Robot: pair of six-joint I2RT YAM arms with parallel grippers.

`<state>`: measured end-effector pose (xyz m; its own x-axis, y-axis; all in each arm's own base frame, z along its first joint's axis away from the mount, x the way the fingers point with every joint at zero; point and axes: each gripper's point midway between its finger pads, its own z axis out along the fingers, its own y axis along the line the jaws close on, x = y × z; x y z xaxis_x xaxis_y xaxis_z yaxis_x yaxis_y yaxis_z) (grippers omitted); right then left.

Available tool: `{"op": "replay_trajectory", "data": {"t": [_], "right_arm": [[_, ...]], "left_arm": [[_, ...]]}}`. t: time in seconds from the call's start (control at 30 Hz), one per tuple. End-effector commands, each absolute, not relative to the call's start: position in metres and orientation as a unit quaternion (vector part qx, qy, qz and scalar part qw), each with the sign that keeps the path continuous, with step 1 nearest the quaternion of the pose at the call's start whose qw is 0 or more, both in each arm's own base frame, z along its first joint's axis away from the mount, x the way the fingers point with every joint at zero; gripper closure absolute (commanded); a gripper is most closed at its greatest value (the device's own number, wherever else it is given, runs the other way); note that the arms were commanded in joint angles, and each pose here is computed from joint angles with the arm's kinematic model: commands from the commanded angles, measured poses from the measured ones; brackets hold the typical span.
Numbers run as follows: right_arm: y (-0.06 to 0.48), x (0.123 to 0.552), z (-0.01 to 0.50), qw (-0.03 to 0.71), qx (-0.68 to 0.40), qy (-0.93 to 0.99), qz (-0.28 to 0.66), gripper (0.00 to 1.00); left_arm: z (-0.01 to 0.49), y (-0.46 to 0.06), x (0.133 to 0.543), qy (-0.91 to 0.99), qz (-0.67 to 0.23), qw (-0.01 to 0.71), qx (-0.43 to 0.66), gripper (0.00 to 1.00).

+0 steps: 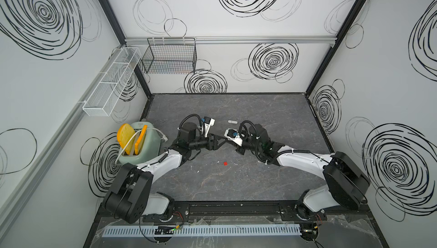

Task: Close the usb drive cover
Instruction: Pick up the cover from the center of the board.

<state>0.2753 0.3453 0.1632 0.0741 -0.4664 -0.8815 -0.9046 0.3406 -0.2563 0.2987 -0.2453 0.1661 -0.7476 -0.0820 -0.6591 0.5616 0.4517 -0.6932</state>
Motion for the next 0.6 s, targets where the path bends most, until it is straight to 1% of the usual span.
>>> {"op": "replay_trajectory", "data": {"t": [0.0,0.27,0.4,0.57], "right_arm": [[0.3490,0.2748,0.1645,0.517,-0.529,0.637,0.215,0.87],[0.3542,0.2689,0.1636,0.518,-0.542,0.628,0.209,0.87],[0.3552,0.2700,0.1653,0.522,-0.543,0.625,0.206,0.87],[0.3570,0.2704,0.1694,0.528,-0.541,0.620,0.209,0.87]], "left_arm": [[0.1833,-0.2544,0.3051,0.773,-0.517,0.331,0.161,0.32],[0.1825,-0.2591,0.3061,0.774,-0.523,0.319,0.158,0.50],[0.1789,-0.2620,0.3044,0.776,-0.522,0.314,0.161,0.54],[0.1742,-0.2633,0.3028,0.780,-0.520,0.309,0.162,0.69]]}}
